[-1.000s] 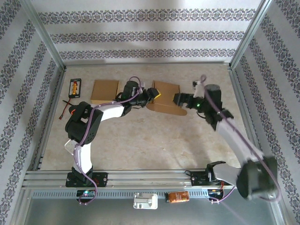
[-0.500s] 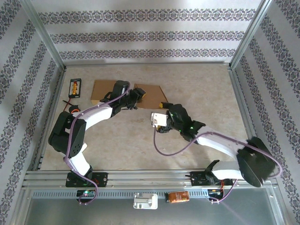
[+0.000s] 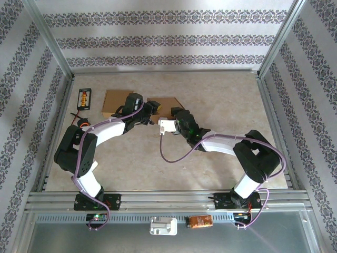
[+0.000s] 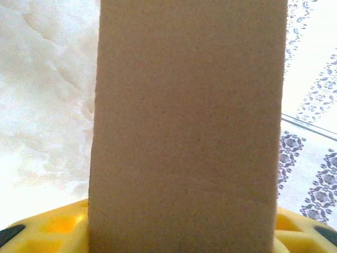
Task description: Fold the paper box
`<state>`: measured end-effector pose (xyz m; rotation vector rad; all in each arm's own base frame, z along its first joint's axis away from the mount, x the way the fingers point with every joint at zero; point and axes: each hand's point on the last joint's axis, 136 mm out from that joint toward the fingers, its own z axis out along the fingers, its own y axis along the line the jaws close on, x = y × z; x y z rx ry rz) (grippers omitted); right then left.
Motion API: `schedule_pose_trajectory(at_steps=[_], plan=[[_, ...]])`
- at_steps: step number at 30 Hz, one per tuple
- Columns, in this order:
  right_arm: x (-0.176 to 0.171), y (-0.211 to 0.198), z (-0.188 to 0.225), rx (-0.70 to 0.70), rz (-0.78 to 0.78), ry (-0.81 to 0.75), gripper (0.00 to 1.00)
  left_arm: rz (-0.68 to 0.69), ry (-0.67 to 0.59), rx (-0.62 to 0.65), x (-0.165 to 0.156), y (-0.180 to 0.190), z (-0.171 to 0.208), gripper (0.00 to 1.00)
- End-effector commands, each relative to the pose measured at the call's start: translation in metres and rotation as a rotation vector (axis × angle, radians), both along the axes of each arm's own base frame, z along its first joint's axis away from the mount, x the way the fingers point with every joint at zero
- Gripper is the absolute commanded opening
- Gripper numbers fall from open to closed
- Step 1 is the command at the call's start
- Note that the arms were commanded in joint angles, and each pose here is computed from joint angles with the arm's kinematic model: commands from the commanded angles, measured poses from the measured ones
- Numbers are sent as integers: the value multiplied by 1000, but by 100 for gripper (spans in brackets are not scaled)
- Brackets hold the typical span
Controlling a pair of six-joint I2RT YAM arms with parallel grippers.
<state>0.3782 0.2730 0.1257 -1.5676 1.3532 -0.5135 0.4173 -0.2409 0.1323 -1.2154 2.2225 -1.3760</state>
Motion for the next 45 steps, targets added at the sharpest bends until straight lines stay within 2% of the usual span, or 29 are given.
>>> schedule_pose_trajectory(at_steps=[1, 4, 6, 10, 13, 16, 18, 21, 24, 25, 27, 30, 32, 35, 40, 45], plan=[[3, 1, 28, 62, -24, -66, 48, -13, -6, -68, -6, -8, 12, 23], [-11, -5, 34, 99, -6, -25, 38, 0, -31, -82, -4, -6, 20, 29], [-19, -12, 36, 120, -4, 11, 33, 24, -67, -82, -3, -1, 31, 37], [-37, -31, 45, 142, -5, 89, 29, 82, -184, -4, -2, 27, 69, 52], [-60, -43, 49, 102, 45, 234, 30, 125, -375, 188, -3, 68, 118, 60], [-99, -53, 51, -56, 123, 449, 28, 90, -619, 503, -12, 103, 172, 63], [-116, -58, 59, -151, 138, 577, 29, 20, -776, 710, -23, 113, 199, 64], [-134, -55, 83, -223, 144, 748, 27, -159, -1009, 903, -46, 104, 223, 65], [-150, -45, 96, -263, 128, 954, 23, -399, -1207, 1002, -75, 83, 229, 67], [-148, -42, 94, -290, 106, 1002, 20, -471, -1246, 1009, -84, 77, 227, 68], [-145, -39, 90, -352, 50, 1093, 20, -671, -1325, 977, -107, 59, 217, 69], [-123, -36, 76, -418, -15, 1112, 25, -853, -1317, 927, -128, 48, 196, 69], [-108, -32, 67, -441, -35, 1077, 28, -897, -1287, 932, -133, 49, 184, 69], [-88, -21, 55, -417, -29, 1030, 35, -903, -1242, 950, -135, 54, 168, 69], [-75, -6, 37, -352, -41, 1034, 36, -870, -1180, 954, -130, 59, 152, 69], [-62, -6, 23, -291, -90, 1026, 47, -822, -1109, 948, -118, 61, 139, 69]])
